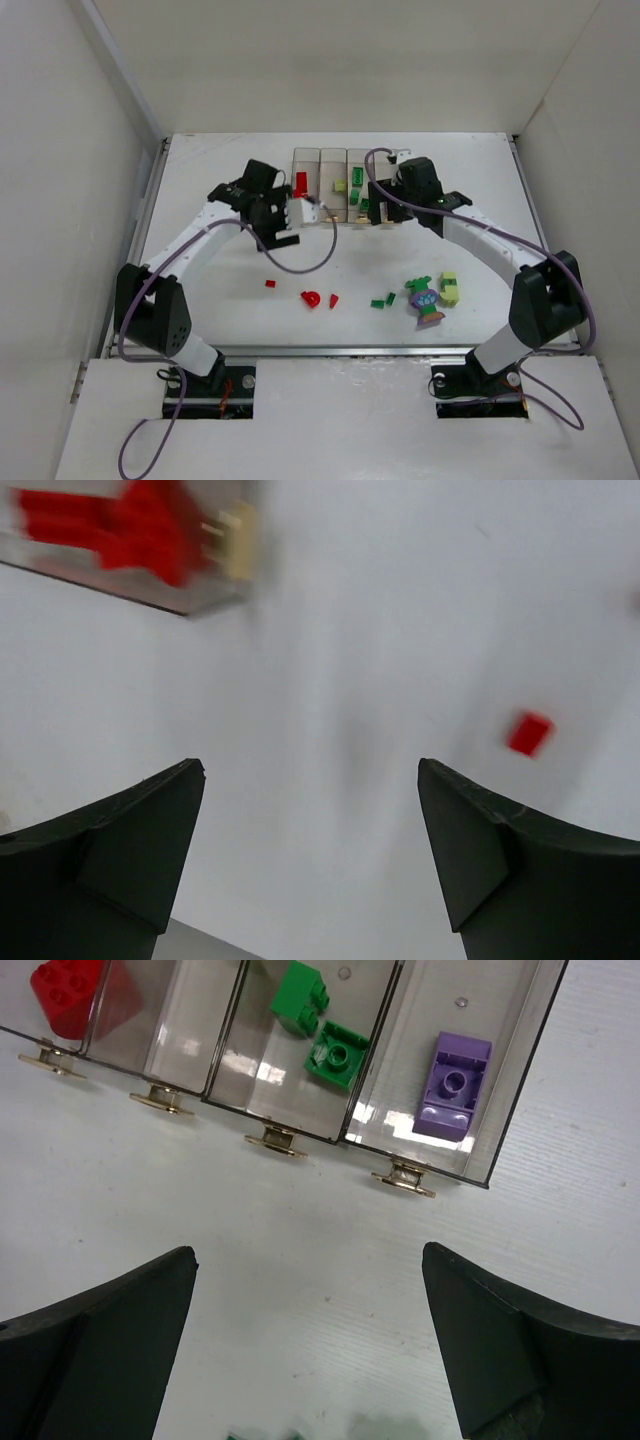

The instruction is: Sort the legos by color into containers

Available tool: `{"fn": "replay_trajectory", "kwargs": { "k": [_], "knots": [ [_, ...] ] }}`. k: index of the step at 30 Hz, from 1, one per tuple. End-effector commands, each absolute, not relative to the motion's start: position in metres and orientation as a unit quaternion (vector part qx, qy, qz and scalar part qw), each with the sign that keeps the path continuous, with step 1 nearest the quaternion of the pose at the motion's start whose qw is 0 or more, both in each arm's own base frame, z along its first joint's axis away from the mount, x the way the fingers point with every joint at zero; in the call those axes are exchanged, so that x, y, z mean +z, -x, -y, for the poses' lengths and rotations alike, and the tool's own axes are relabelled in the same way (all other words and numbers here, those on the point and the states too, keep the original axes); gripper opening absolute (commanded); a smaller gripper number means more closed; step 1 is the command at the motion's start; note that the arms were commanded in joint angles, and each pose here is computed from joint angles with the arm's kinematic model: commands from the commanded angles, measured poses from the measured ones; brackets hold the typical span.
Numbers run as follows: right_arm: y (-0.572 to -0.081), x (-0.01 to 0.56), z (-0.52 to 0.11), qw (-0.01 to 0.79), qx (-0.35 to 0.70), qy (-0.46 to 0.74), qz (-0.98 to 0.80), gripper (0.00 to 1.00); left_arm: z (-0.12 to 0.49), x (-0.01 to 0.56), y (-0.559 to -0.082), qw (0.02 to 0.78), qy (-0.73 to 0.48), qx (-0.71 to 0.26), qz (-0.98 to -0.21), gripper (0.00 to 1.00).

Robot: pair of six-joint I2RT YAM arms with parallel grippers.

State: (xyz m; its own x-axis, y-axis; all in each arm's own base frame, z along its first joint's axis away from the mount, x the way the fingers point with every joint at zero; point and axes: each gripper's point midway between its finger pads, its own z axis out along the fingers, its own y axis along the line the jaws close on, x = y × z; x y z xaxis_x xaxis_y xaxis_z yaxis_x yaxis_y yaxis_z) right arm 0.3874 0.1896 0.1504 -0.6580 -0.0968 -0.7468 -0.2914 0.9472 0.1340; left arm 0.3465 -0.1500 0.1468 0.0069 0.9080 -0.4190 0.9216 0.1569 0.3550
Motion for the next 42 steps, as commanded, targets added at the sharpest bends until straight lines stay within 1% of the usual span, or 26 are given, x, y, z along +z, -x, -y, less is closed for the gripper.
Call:
{"fn": "replay_trajectory", "kwargs": {
  "k": [1,3,8,11,14,15,20,22,23,24,25,26,27,29,33,36,37,38,39,41,42],
  "knots": [
    [-0.390,0.155,-0.195,0.411,0.127,0.111,-0.896,1.00,0.112,0.086,-0.264,0.116,-0.746,-0.045,-0.655,0.85],
    [-0.387,0.151,-0.201,0.405,0.133,0.119,-0.897,1.00,0.107,0.066,-0.245,0.089,-0.757,-0.050,-0.645,0.81],
    [-0.391,0.160,-0.209,0.413,0.138,0.123,-0.892,1.00,0.118,0.050,-0.230,0.092,-0.756,-0.067,-0.645,0.81],
    [-0.392,0.160,-0.207,0.415,0.134,0.121,-0.892,1.00,0.123,0.038,-0.232,0.108,-0.746,-0.063,-0.654,0.76],
    [-0.392,0.160,-0.207,0.415,0.134,0.121,-0.892,1.00,0.128,0.024,-0.231,0.104,-0.736,-0.063,-0.666,0.68],
    [-0.390,0.158,-0.206,0.410,0.133,0.121,-0.894,1.00,0.128,0.017,-0.231,0.094,-0.732,-0.066,-0.672,0.61],
    [-0.389,0.158,-0.204,0.411,0.129,0.119,-0.894,1.00,0.125,0.000,-0.223,0.061,-0.726,-0.072,-0.681,0.49],
    [-0.389,0.158,-0.202,0.413,0.125,0.117,-0.895,1.00,0.126,-0.004,-0.228,0.073,-0.727,-0.064,-0.680,0.44],
    [-0.389,0.158,-0.202,0.413,0.125,0.117,-0.895,1.00,0.123,-0.004,-0.227,0.071,-0.727,-0.059,-0.681,0.38],
    [-0.388,0.154,-0.201,0.409,0.123,0.117,-0.896,1.00,0.124,-0.004,-0.229,0.077,-0.727,-0.057,-0.680,0.35],
    [-0.388,0.154,-0.201,0.409,0.123,0.117,-0.896,1.00,0.124,-0.004,-0.229,0.077,-0.727,-0.057,-0.680,0.28],
    [-0.388,0.154,-0.201,0.409,0.123,0.117,-0.896,1.00,0.124,-0.004,-0.229,0.077,-0.724,-0.058,-0.683,0.27],
    [-0.388,0.154,-0.201,0.409,0.123,0.117,-0.896,1.00,0.124,-0.004,-0.229,0.077,-0.724,-0.058,-0.683,0.16],
    [-0.387,0.158,-0.201,0.413,0.125,0.117,-0.895,1.00,0.127,0.004,-0.238,0.090,-0.721,-0.049,-0.686,0.00],
    [-0.387,0.158,-0.201,0.413,0.125,0.117,-0.895,1.00,0.142,0.023,-0.253,0.121,-0.708,-0.054,-0.694,0.00],
    [-0.389,0.158,-0.202,0.413,0.125,0.117,-0.895,1.00,0.168,0.057,-0.276,0.178,-0.674,-0.093,-0.710,0.00],
    [-0.389,0.158,-0.202,0.413,0.125,0.117,-0.895,1.00,0.169,0.067,-0.289,0.196,-0.653,-0.104,-0.724,0.00],
    [-0.389,0.158,-0.202,0.413,0.125,0.117,-0.895,1.00,0.180,0.093,-0.310,0.237,-0.637,-0.109,-0.725,0.00],
    [-0.389,0.158,-0.202,0.413,0.125,0.117,-0.895,1.00,0.189,0.102,-0.318,0.254,-0.604,-0.139,-0.742,0.00],
    [-0.389,0.158,-0.202,0.413,0.125,0.117,-0.895,1.00,0.192,0.125,-0.349,0.299,-0.550,-0.151,-0.765,0.00],
    [-0.389,0.158,-0.202,0.413,0.125,0.117,-0.895,1.00,0.197,0.145,-0.369,0.333,-0.524,-0.150,-0.770,0.00]
  ]
}}
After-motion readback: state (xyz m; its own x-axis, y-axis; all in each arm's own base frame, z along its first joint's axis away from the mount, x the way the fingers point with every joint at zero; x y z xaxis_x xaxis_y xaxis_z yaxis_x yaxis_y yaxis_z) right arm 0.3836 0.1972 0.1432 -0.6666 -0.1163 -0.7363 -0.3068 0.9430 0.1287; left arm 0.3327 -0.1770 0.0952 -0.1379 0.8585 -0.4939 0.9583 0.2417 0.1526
